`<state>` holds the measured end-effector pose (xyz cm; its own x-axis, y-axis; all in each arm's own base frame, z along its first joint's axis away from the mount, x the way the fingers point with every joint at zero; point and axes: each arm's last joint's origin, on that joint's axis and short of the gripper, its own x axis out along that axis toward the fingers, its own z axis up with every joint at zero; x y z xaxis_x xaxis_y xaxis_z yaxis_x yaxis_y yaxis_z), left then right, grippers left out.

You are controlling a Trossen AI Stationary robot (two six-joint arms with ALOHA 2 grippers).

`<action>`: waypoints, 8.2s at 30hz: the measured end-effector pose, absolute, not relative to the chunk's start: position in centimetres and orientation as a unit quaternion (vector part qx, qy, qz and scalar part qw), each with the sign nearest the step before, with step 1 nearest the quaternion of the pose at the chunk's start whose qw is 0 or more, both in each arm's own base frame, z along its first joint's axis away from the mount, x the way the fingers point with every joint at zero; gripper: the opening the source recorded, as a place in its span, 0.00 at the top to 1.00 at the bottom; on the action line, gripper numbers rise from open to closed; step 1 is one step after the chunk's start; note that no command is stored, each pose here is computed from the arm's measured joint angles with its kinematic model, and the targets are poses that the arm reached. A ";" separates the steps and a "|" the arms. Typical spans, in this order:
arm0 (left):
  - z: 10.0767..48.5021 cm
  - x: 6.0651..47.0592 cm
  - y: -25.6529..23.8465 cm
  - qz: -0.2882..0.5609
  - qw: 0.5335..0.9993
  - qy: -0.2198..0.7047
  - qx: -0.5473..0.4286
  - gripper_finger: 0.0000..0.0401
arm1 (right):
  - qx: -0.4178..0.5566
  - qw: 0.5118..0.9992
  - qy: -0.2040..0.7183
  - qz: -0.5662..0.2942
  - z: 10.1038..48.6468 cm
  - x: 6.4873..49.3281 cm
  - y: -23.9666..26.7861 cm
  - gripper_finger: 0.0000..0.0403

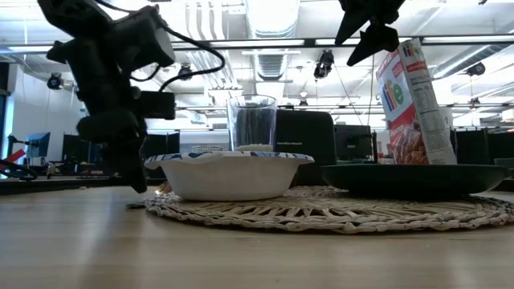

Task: Arrange a breakfast setting
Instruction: Return to Home Position

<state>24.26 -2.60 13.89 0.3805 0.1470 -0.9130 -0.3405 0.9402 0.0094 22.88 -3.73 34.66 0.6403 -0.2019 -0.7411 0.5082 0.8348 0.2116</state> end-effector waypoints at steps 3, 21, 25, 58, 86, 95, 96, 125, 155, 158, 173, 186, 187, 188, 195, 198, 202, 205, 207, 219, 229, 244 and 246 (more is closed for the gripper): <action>14.0 23.1 -2.4 0.148 0.827 0.535 -0.091 1.00 | 0.205 0.882 0.373 -0.201 34.7 22.9 -3.7 0.19; 14.3 14.9 -0.6 0.106 0.948 0.273 -0.125 1.00 | 0.205 0.882 0.373 -0.201 34.7 22.9 -3.7 0.19; 13.1 13.8 -0.3 0.101 0.966 0.201 -0.125 1.00 | 0.205 0.882 0.373 -0.201 34.7 22.9 -3.7 0.19; 15.1 13.6 -0.3 0.079 0.987 0.138 0.011 1.00 | 0.205 0.882 0.373 -0.201 34.7 22.9 -3.7 0.19; 17.3 9.6 0.0 0.075 0.994 -0.041 -0.064 1.00 | 0.205 0.882 0.373 -0.201 34.7 22.9 -3.7 0.19; 17.4 9.7 0.0 0.075 0.994 -0.046 -0.065 1.00 | 0.205 0.882 0.373 -0.201 34.7 22.9 -3.7 0.19; 17.4 9.7 0.0 0.075 0.994 -0.045 -0.064 1.00 | 0.205 0.882 0.373 -0.201 34.7 22.9 -3.7 0.19; 17.3 9.9 -0.1 0.075 0.995 -0.031 -0.062 1.00 | 0.257 0.897 0.285 -0.219 25.4 15.8 -3.2 0.19; 17.2 10.0 -0.1 0.076 0.995 -0.027 -0.062 1.00 | 0.099 0.979 -0.115 -0.138 19.3 10.2 -2.2 0.19; 17.2 10.0 -0.1 0.076 0.995 -0.027 -0.062 1.00 | 0.097 0.979 -0.119 -0.130 19.2 10.0 -2.1 0.19; 17.2 10.0 -0.1 0.076 0.995 -0.027 -0.062 1.00 | 0.074 0.983 -0.110 -0.129 18.8 9.2 -2.0 0.19; 17.2 10.0 -0.1 0.076 0.995 -0.025 -0.062 1.00 | 0.075 0.985 -0.068 -0.137 18.1 9.5 -2.0 0.19; 17.2 10.0 -0.1 0.076 0.995 -0.025 -0.061 1.00 | 0.075 0.985 -0.066 -0.137 18.0 9.5 -2.0 0.19; 17.2 10.0 -0.1 0.076 0.995 -0.025 -0.062 1.00 | 0.075 0.986 -0.064 -0.138 18.0 9.5 -2.0 0.19; 17.2 10.0 -0.1 0.076 0.995 -0.025 -0.061 1.00 | 0.075 0.986 -0.063 -0.138 18.0 9.5 -2.1 0.19; 17.2 10.0 -0.1 0.076 0.995 -0.025 -0.062 1.00 | 0.075 0.986 -0.063 -0.138 18.0 9.5 -2.1 0.19; 17.2 10.0 -0.1 0.076 0.995 -0.025 -0.062 1.00 | 0.076 0.986 -0.063 -0.138 18.0 9.5 -2.1 0.19; 17.2 10.0 -0.1 0.076 0.995 -0.025 -0.062 1.00 | 0.076 0.986 -0.063 -0.138 18.0 9.5 -2.1 0.19; 17.2 10.0 -0.1 0.076 0.995 -0.025 -0.062 1.00 | 0.076 0.986 -0.063 -0.138 18.0 9.5 -2.1 0.19; 17.2 10.0 -0.1 0.076 0.995 -0.025 -0.062 1.00 | 0.075 0.986 -0.063 -0.138 18.0 9.5 -2.1 0.19; 17.2 10.0 -0.1 0.076 0.995 -0.025 -0.062 1.00 | 0.075 0.986 -0.063 -0.138 18.0 9.5 -2.1 0.19; 17.2 10.0 -0.1 0.076 0.995 -0.025 -0.062 1.00 | 0.075 0.986 -0.063 -0.138 18.0 9.5 -2.1 0.19; 17.2 10.0 -0.1 0.076 0.995 -0.025 -0.062 1.00 | 0.075 0.986 -0.063 -0.138 18.0 9.5 -2.1 0.19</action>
